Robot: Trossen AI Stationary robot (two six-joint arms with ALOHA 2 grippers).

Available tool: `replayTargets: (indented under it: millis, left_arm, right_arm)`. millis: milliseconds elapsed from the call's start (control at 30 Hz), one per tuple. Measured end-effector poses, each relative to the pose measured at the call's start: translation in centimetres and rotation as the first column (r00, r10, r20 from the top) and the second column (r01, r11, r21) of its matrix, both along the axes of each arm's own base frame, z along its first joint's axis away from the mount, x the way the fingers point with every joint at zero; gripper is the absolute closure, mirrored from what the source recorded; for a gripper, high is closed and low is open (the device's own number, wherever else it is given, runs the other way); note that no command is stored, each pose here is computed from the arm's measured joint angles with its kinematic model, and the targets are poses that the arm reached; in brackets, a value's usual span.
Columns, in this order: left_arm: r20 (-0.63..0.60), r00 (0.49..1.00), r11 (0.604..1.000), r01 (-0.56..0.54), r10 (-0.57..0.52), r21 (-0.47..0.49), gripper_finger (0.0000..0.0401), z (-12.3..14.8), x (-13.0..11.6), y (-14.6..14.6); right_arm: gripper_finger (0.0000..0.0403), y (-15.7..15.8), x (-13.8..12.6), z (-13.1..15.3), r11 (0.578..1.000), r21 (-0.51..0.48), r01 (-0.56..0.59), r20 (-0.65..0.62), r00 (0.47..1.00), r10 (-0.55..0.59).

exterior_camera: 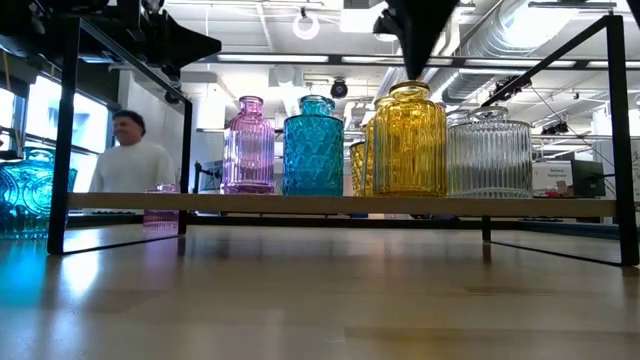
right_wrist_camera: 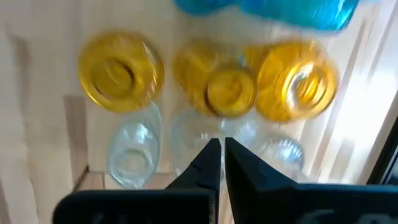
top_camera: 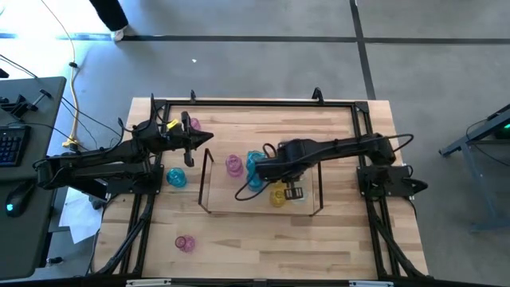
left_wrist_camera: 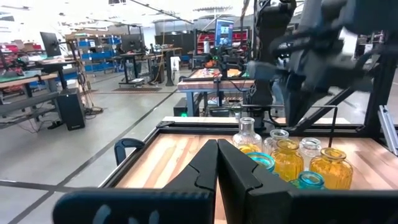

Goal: Sort vases onto shelf
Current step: Adjust the yellow vase on the shelf, then put the bottom purple vase on the shelf aligned with the other purple vase

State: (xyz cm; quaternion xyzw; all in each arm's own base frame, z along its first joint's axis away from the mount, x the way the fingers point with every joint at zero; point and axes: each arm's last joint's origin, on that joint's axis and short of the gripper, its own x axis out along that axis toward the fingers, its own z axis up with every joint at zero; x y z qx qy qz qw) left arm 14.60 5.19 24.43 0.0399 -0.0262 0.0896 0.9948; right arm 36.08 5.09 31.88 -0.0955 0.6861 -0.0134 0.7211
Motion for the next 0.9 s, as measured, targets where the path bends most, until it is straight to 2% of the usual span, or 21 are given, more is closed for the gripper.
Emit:
replayTargets:
  millis: [267, 667, 900]
  left_arm:
    - [0.014, 1.000, 1.000, 0.000, 0.000, 0.004, 0.0401, 0.5, 0.0, 0.0]
    - [0.009, 1.000, 1.000, 0.000, 0.000, -0.003, 0.0401, 0.5, 0.0, 0.0]
    - [-0.005, 1.000, 1.000, 0.000, 0.000, -0.008, 0.0401, 0.3, 0.0, 0.0]
  right_arm:
    - [0.0401, -0.4, -0.3, -2.5, 1.000, -0.002, 0.023, -0.023, 0.999, -0.023]
    - [0.0402, -0.4, 0.3, -2.6, 1.000, 0.010, 0.013, 0.035, 0.999, -0.013]
    - [0.0403, -0.3, -0.2, -2.3, 1.000, -0.002, 0.029, 0.002, 1.000, -0.029]
